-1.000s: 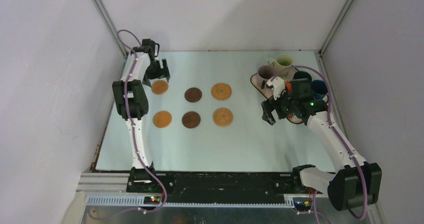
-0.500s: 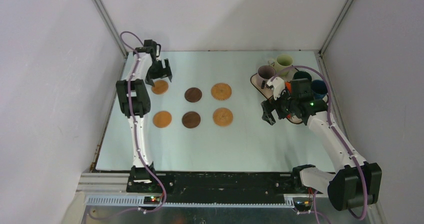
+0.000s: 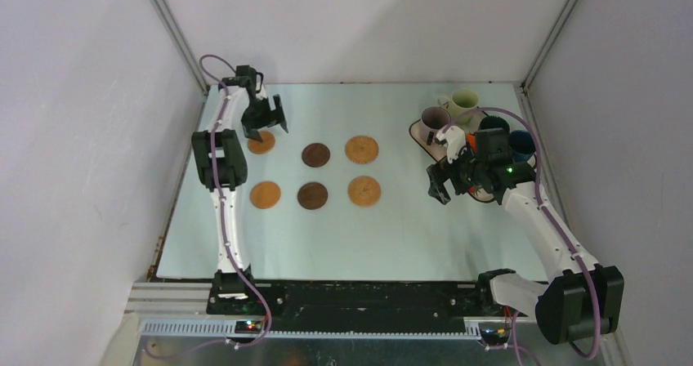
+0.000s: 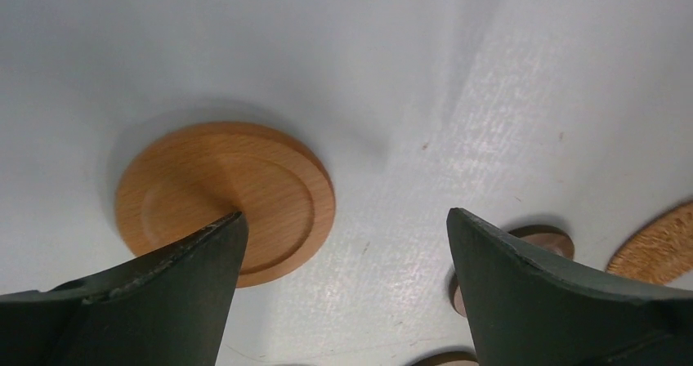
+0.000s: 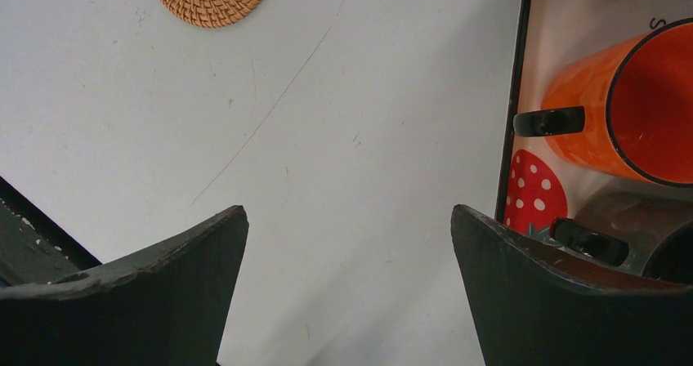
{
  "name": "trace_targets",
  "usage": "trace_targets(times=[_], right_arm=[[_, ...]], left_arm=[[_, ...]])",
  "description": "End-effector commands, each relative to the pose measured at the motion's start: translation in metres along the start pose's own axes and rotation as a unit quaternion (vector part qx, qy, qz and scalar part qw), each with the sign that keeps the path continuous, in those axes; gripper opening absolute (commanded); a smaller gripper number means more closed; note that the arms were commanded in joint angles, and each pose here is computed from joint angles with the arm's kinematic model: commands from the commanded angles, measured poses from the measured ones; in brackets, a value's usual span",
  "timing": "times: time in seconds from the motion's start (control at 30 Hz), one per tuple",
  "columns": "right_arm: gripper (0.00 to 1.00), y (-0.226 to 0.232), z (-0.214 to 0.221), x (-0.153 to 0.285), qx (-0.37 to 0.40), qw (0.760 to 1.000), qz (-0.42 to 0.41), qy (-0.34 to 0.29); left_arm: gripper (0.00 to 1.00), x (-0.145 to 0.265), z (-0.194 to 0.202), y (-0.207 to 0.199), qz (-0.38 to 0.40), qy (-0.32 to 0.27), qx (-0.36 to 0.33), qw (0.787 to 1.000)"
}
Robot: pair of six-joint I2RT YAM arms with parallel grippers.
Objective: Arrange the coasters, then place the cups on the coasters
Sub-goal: Move the coaster to the center of the board.
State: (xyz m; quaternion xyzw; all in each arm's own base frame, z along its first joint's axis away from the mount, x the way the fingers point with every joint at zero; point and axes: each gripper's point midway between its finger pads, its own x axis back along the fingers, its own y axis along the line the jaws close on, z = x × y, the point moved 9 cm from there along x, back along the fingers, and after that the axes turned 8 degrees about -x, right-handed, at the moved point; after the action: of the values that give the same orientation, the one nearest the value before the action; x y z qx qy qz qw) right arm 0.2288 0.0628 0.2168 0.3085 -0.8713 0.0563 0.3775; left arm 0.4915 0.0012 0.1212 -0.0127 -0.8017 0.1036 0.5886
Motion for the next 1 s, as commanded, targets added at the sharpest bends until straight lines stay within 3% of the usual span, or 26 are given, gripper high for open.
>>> trace_targets(times=[0.0,0.6,0.97], right_arm=[[1.00,-0.002,-0.004,0.000,0.009,1.000,0.004,-0.013],[1.00,-0.002,-0.005,0.002,0.009,1.000,0.005,-0.016],[1.00,-0.001,-0.006,0.004,0.008,1.000,0.004,-0.023]], left_arm=[[1.00,-0.001,0.008,-0.008,0.055,0.024,0.024,0.998],[1.00,0.017,0.053,-0.002,0.033,0.058,0.008,0.998],[1.00,0.015,0.059,-0.011,0.056,0.067,-0.018,0.996]])
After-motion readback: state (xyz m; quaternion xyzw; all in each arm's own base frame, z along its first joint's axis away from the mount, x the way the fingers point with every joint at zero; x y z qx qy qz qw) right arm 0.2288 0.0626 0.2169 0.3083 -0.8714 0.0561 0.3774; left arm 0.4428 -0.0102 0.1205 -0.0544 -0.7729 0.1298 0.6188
